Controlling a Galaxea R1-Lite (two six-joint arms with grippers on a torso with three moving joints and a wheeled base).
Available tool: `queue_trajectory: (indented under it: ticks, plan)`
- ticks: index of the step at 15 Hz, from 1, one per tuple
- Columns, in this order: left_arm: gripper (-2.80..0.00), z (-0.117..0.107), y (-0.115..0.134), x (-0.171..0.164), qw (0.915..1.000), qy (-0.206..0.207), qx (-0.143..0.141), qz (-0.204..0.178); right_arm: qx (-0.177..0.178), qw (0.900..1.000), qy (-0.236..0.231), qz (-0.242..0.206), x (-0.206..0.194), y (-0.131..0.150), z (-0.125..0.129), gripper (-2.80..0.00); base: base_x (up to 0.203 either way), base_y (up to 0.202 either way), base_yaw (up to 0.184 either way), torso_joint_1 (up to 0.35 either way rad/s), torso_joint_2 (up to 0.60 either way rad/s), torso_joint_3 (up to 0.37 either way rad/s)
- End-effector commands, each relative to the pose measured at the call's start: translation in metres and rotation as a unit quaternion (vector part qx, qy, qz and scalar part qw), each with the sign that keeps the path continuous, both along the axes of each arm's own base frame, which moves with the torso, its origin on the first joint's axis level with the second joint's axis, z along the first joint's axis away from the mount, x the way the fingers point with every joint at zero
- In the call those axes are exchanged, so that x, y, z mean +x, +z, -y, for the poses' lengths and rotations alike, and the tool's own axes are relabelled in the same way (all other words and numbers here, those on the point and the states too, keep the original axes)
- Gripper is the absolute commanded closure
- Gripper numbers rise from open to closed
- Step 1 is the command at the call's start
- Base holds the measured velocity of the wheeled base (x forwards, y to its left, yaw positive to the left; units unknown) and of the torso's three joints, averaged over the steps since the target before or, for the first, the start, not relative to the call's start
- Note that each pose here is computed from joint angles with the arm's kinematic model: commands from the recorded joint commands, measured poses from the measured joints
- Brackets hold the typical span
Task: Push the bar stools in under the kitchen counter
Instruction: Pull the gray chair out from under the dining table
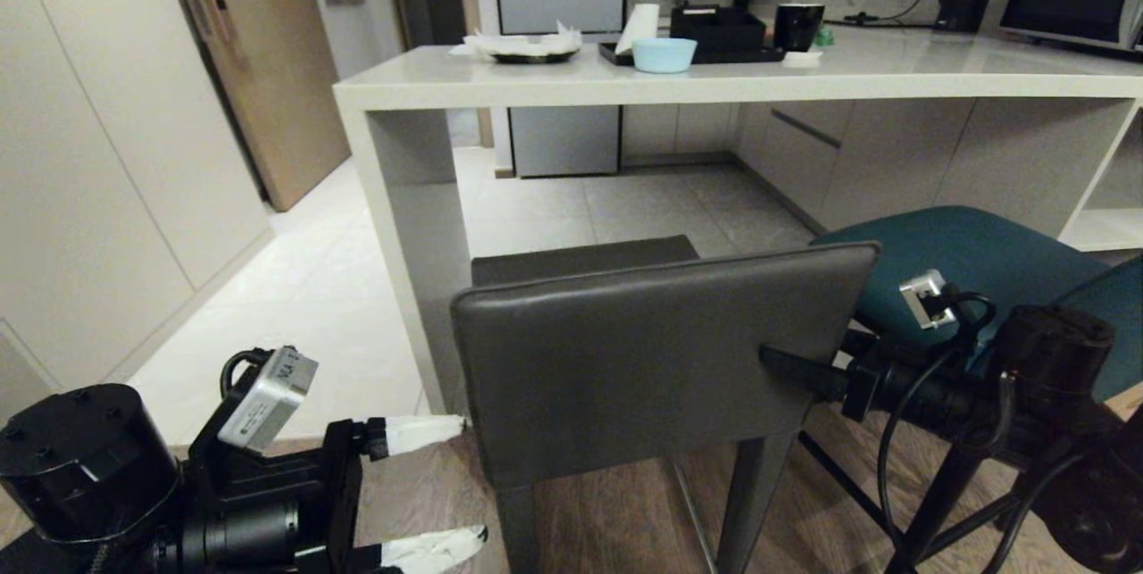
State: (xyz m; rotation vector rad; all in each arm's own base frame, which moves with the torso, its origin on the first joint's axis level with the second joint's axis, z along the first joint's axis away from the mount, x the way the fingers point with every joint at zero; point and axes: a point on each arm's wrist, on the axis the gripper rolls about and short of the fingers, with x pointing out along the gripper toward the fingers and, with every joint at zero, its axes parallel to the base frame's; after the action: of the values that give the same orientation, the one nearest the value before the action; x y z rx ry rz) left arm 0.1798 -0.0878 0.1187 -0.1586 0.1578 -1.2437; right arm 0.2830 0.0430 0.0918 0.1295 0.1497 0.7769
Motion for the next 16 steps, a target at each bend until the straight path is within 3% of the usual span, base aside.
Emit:
queue_trajectory:
  ticks: [1,2,5,9,11,13,16]
  plan:
    - [-2.8,-0.007,0.001,0.004,0.9998,0.019,-0.001,0.003,-0.001,1.0,0.0,-0.009,-0.003,-0.004,0.002,-2.8,0.0,0.0,0.0,0.0,0.0,0.0]
    - [-2.8,-0.012,-0.001,0.008,0.9995,0.033,0.0,-0.002,-0.002,1.0,0.0,-0.009,-0.004,-0.005,0.002,-2.8,0.0,0.0,0.0,0.0,0.0,0.0]
    - [-2.8,-0.01,-0.004,0.006,0.9996,0.026,0.002,-0.007,-0.002,1.0,0.003,-0.008,0.004,-0.008,0.0,-2.8,0.0,0.0,0.0,0.0,0.0,0.0]
    - [-2.8,0.013,-0.005,-0.004,0.9997,0.015,0.005,-0.017,-0.002,1.0,0.006,-0.004,0.017,-0.013,-0.004,-2.8,0.0,0.0,0.0,0.0,0.0,0.0]
    - [-2.8,0.012,-0.003,-0.006,0.9997,0.023,0.001,-0.013,-0.001,1.0,0.005,-0.004,0.014,-0.013,-0.002,-2.8,0.0,0.0,0.0,0.0,0.0,0.0]
    - [-2.8,0.001,0.013,-0.01,0.9988,0.043,-0.019,0.012,0.0,1.0,0.002,0.002,0.01,-0.014,-0.001,-2.8,0.0,0.0,0.0,0.0,0.0,0.0]
    - [-2.8,-0.019,0.044,-0.029,0.9936,0.073,-0.075,0.041,-0.003,0.999,-0.028,0.015,0.02,-0.013,-0.004,-2.8,0.0,0.0,0.0,0.0,0.0,0.0]
